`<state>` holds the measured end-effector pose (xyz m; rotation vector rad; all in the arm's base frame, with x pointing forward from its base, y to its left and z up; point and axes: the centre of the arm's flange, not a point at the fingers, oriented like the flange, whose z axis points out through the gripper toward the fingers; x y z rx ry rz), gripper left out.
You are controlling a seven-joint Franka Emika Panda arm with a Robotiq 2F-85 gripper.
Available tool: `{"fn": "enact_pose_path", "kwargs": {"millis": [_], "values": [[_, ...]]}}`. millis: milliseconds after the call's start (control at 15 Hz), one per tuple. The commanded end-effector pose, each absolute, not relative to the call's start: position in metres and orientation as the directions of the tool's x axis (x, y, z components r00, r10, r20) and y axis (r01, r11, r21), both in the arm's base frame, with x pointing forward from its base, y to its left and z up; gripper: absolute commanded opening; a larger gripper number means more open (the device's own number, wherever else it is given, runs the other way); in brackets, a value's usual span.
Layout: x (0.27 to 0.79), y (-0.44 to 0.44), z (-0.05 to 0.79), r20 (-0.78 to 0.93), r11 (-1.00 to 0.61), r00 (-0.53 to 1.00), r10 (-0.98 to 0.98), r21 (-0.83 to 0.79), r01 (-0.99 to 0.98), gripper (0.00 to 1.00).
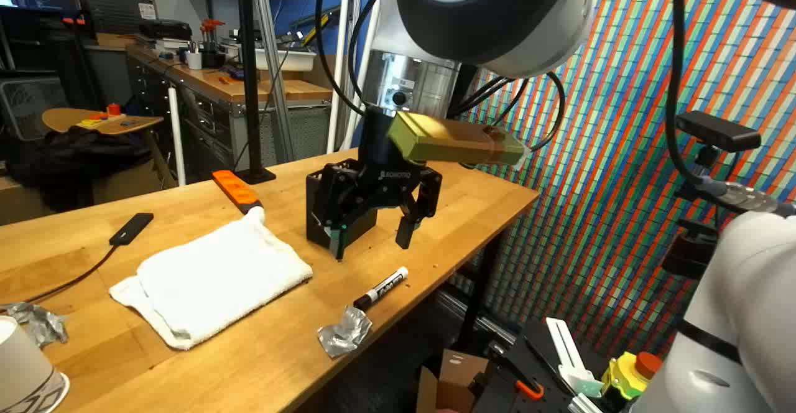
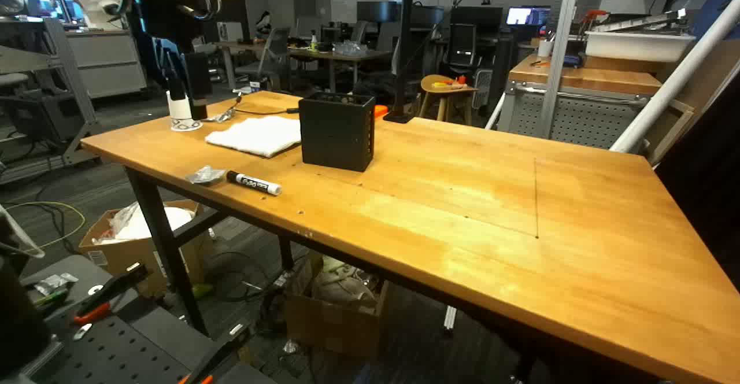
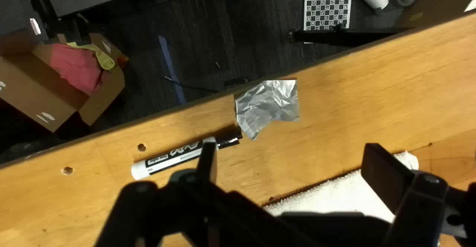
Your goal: Put the white towel in the black box
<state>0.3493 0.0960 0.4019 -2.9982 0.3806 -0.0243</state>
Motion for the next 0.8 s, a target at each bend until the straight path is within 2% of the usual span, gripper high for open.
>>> {"fn": "enact_pose_path", "kwargs": {"millis": [0, 400, 733], "values": [[0.350, 0.096, 0.403, 0.004, -0.961, 0.968, -0.250, -0.121, -0.247, 1.00], [0.361, 0.109, 0.407, 0.016, -0.967, 0.975, -0.221, -0.130, -0.217, 1.00], [0.394, 0.138, 0.416, 0.108, -0.983, 0.988, -0.114, -0.157, -0.096, 1.00]]}}
